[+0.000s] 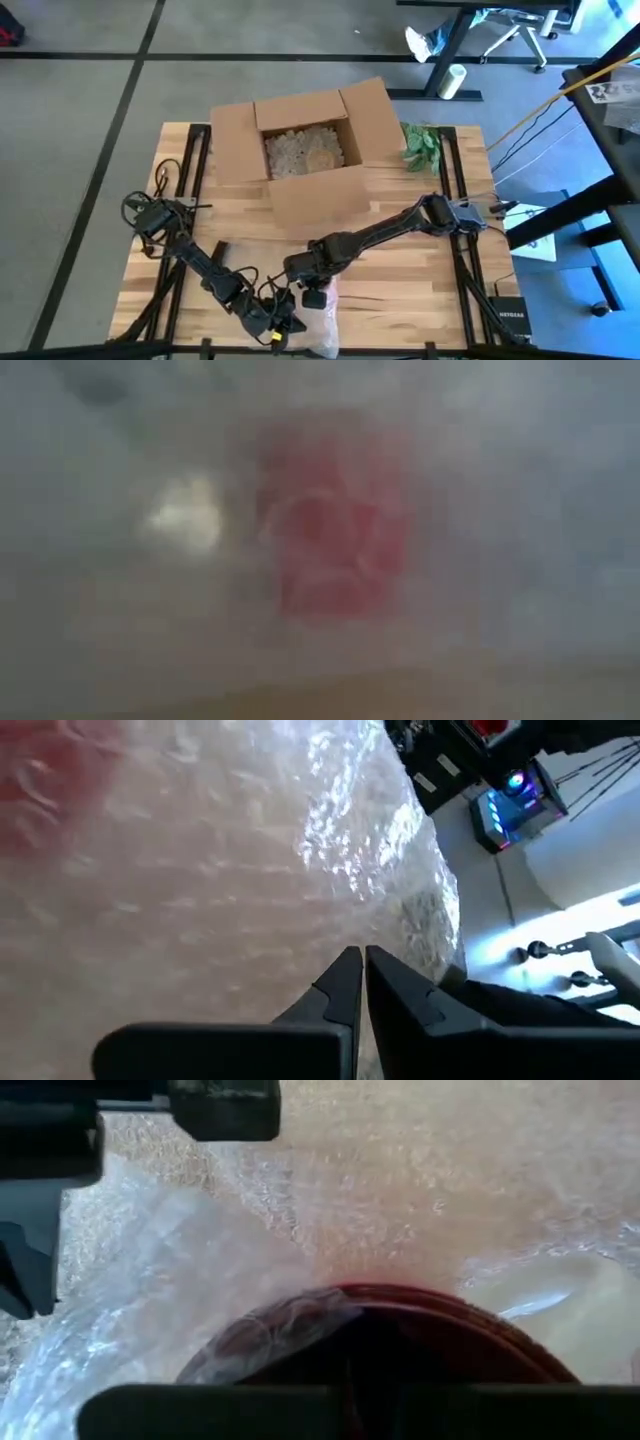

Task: Wrap mug
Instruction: Wrap the red mug with bubble wrap

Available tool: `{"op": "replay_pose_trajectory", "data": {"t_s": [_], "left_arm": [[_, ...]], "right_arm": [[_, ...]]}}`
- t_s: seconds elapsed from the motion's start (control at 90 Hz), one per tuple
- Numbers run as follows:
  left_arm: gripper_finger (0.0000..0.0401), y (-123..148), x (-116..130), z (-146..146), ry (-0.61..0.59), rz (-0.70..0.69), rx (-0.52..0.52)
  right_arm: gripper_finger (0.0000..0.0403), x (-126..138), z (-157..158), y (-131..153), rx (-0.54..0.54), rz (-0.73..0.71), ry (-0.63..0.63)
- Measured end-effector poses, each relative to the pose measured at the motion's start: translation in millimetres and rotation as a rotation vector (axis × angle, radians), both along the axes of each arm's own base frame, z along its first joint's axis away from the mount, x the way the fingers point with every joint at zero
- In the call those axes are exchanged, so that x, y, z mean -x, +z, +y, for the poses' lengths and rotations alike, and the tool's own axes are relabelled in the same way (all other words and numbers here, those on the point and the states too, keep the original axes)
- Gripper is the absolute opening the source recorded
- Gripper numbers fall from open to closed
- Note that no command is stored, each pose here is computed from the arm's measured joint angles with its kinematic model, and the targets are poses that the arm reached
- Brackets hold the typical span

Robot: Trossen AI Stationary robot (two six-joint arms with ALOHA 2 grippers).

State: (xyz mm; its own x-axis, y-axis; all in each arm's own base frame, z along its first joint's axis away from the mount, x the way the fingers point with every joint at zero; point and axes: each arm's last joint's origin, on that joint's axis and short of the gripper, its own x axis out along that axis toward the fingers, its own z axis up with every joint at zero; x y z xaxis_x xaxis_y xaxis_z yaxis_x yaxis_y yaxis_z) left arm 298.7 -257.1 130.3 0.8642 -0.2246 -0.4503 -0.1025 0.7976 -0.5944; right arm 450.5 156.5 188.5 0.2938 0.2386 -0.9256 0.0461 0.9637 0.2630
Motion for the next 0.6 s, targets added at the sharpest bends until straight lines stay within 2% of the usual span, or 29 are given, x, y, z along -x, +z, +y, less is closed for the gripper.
{"op": "replay_pose_trajectory", "data": {"t_s": [0.2, 0.356, 0.6], "left_arm": [[0.0000, -1, -2, 7, 0.148, -0.059, -0.150], [0.0000, 1, 1, 7, 0.201, -0.087, -0.234], [0.0000, 28, 14, -8, 0.335, -0.130, -0.452]], "right_arm": [[0.0000, 0, 0, 0, -0.004, -0.003, -0.001], [0.0000, 0, 1, 0, -0.010, -0.001, 0.000], [0.0000, -2, 2, 2, -0.018, -0.020, 0.003]]}}
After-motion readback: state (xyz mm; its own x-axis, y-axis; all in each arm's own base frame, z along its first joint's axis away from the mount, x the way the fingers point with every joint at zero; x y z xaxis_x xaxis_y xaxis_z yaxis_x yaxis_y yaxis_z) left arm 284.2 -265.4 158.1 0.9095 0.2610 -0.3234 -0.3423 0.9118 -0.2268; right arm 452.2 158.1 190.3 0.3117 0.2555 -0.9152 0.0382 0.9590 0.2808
